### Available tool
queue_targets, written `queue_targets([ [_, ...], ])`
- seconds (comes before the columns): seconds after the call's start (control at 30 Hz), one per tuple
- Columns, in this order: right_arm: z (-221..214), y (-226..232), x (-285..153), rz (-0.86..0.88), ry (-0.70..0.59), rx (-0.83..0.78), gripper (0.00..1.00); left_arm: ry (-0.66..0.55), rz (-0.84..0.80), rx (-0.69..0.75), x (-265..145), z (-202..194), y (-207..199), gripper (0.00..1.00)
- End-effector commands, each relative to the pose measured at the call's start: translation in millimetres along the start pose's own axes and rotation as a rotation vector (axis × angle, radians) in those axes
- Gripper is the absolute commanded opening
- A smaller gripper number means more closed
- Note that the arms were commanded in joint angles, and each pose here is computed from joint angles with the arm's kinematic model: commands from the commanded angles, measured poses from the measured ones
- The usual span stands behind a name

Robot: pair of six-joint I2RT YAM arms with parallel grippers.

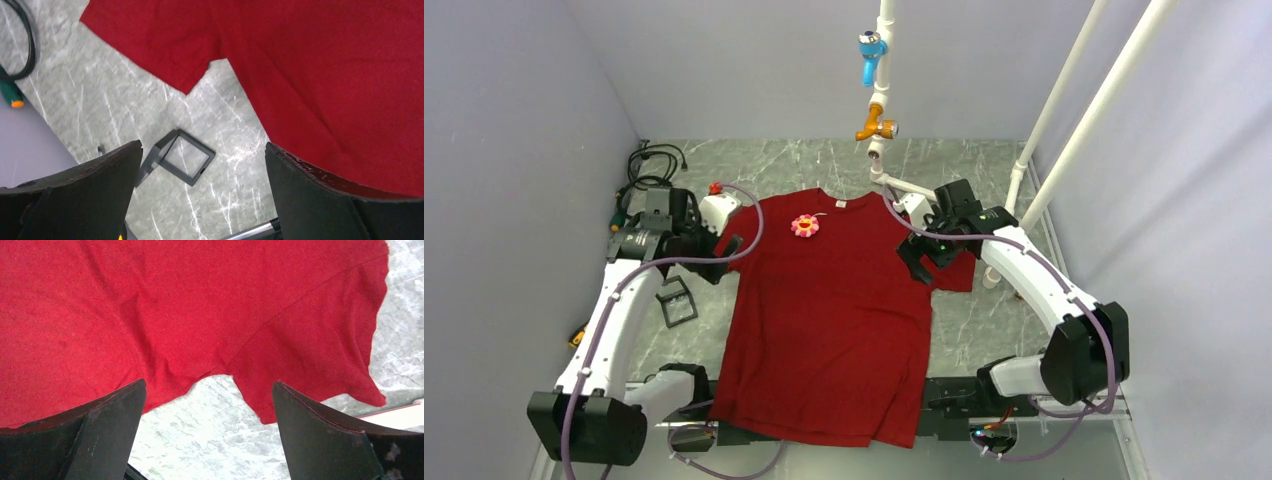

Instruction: Remove the brooch from the garment

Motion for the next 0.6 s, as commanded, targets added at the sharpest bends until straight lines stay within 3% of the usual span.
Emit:
queue_targets([
  [0.0,21.0,-11.8,-0.4,-0.006,-0.061,-0.032,1.00,-0.060,-0.006,0.072,16.0,25.2,1.7,0.99],
  [0.27,33.7,-24.7,26.0,0.052,-0.030,-0.021,0.99,0.002,-0.189,0.159,63.7,51.6,-6.6,0.99],
  [0.4,37.3,-35.4,50.7,0.067,0.004,-0.013,0.94,0.072,-0.231,0.161,95.3,61.4,-10.2,0.99],
  [0.57,36.5,-45.8,82.4,0.084,0.057,-0.003,0.83,0.134,-0.232,0.133,135.4,71.5,-10.3,0.89],
])
Point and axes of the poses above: each gripper's point midway between its finger pads, its own x axis out along the fingers, its own y axis along the line the jaws close on, z = x × y, the point moved 7 cm from there along -x, back along the fingers, and after that the axes turned 10 degrees about -x, right-handed, at the moved point
